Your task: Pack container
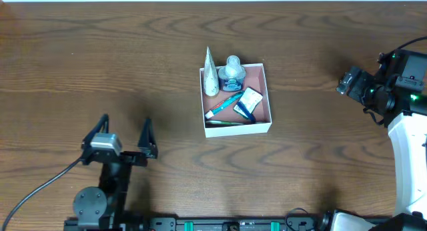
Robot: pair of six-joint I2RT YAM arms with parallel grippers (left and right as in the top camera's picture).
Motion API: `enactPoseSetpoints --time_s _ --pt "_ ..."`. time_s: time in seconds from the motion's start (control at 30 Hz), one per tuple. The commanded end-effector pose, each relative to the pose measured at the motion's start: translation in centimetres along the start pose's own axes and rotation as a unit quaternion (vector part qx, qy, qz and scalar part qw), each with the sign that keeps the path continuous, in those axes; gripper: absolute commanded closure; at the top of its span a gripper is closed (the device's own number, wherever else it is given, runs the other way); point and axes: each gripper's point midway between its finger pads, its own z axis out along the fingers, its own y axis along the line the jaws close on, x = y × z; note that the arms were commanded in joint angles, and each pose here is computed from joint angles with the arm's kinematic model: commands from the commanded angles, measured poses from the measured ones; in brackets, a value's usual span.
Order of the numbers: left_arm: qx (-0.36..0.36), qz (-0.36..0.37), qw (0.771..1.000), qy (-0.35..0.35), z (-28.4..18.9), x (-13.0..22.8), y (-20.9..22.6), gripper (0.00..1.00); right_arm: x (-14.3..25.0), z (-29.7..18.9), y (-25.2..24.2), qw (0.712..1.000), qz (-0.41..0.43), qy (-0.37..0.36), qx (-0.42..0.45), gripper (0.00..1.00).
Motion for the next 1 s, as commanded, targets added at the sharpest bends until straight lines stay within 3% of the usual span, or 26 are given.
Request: enactPoseSetpoints --time_s 0.0,0.37,0.63,0.97 --pt "0.020 -0.009 1.000 -0.011 -0.1 1.6 -0.4 0.02 -0.4 -0.2 -0.2 1.000 0.008 -0.006 0.003 0.01" --pt "0.014 -0.042 0.999 0.010 0.6 6.4 0.5 0.02 -0.4 -0.2 -0.2 1.000 0.008 -0.006 0.003 0.01" --pt "-0.010 -0.052 0.993 0.106 0.2 12.0 1.5 0.02 -0.5 -0.2 -0.2 1.000 0.007 -0.006 0.003 0.01" --pt "-0.012 -0.052 0.993 0.107 0.2 12.1 1.6 0.02 -0.4 -0.2 -0.2 1.000 0.008 -0.006 0.003 0.01"
